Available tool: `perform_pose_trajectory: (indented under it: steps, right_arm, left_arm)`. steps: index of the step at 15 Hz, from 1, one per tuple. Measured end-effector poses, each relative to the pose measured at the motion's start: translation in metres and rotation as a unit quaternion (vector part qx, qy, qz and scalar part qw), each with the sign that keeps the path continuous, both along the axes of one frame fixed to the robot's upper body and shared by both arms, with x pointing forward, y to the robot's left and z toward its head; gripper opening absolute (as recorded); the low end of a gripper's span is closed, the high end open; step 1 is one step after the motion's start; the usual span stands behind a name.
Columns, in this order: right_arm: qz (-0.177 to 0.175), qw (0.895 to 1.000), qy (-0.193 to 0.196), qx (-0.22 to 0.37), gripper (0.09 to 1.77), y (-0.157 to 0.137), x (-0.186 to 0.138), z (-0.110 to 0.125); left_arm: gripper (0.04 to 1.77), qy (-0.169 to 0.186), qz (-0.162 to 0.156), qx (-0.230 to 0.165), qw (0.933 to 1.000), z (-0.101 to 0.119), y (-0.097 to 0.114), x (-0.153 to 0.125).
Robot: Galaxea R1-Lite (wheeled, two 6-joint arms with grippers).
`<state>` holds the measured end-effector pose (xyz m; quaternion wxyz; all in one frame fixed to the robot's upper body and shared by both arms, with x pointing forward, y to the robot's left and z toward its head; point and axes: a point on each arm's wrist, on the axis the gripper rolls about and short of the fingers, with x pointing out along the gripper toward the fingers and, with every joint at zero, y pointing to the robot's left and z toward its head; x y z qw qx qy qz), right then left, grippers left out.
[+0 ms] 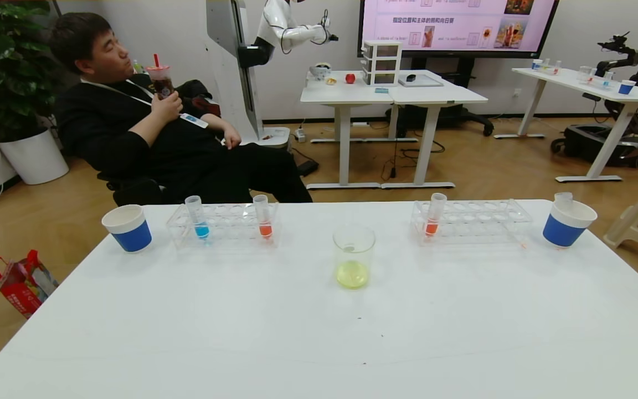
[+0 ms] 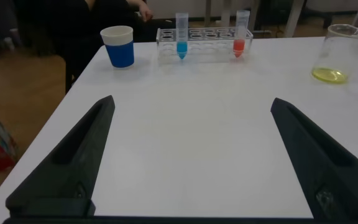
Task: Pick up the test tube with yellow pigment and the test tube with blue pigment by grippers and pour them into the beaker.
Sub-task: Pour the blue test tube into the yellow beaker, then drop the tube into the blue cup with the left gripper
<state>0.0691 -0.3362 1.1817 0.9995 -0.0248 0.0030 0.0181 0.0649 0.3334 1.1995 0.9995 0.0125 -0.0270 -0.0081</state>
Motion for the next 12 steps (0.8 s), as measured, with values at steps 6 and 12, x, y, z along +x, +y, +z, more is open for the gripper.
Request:
perform_pose_trajectory:
  steps: [6, 12]
  right_arm:
    - [0.0, 1.0, 0.0, 0.0, 1.74, 0.0, 0.0, 0.0]
    - [0.0, 1.0, 0.0, 0.0, 1.74, 0.0, 0.0, 0.0]
  left_arm:
    - [1.75, -0.013, -0.02, 0.0, 0.9997, 0.099, 0.0, 0.021]
    - [1.75, 0.008, -0.023, 0.0, 0.9997, 0.141, -0.005, 0.141]
